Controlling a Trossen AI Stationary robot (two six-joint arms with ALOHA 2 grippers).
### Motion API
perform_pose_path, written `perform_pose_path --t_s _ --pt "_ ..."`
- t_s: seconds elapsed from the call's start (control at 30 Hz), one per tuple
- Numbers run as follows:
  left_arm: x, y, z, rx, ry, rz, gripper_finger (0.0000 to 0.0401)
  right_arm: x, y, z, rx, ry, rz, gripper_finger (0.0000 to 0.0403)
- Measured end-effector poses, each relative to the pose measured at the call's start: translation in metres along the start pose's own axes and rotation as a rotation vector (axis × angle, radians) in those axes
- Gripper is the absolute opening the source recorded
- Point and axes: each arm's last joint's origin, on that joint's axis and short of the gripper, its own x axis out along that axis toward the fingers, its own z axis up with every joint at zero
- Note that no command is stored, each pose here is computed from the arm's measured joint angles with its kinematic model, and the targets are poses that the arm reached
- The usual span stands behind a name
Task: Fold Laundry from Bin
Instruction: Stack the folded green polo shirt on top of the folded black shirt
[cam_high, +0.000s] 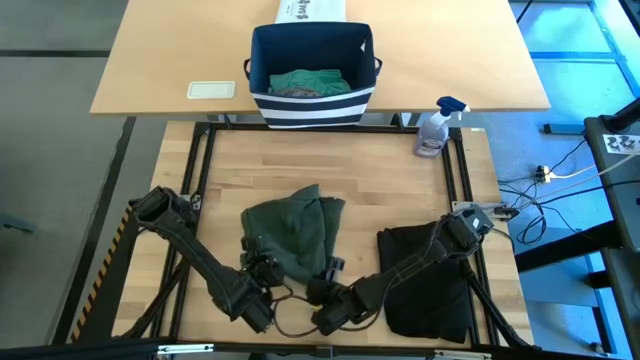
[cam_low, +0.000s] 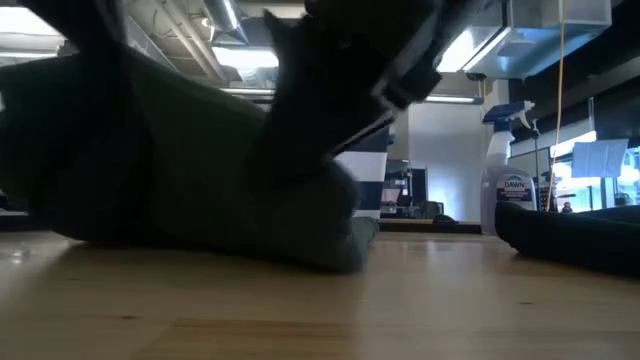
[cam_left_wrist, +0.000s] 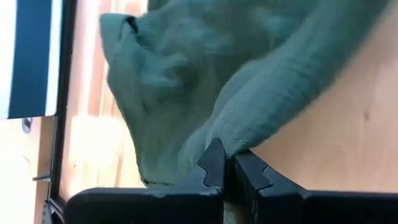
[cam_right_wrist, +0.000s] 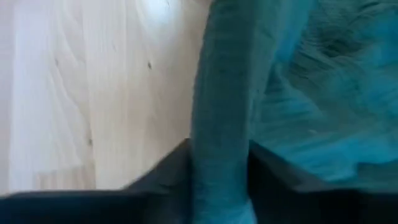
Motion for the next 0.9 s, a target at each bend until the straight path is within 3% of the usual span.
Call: perform_pose_path --t_s 0.13,0.33,0.6,0.77,0.9 --pt "-0.009 -0.009 -0.011 0.038 0.017 -0.045 0.0 -0.019 0.001 0.011 -0.1 0.038 -0.024 0.0019" --pt "-0.026 -0.025 -0.029 0.094 0.039 -0.137 0.0 -0.05 0.003 0.031 -0.167 0.055 -0.007 0.0011" --pt "-0.048 -0.05 -0.047 0.186 -0.036 -0.302 0.0 -0.065 0.015 0.038 -0.185 0.121 0.235 0.0005" --pt "-0.053 -0.056 -0.051 0.246 -0.049 -0.354 0.0 -0.068 0.017 0.038 -0.192 0.116 0.243 0.0004" --pt "-0.061 -0.045 -0.05 0.261 -0.082 -0.361 0.0 -0.078 0.01 0.044 -0.192 0.093 0.237 0.0003"
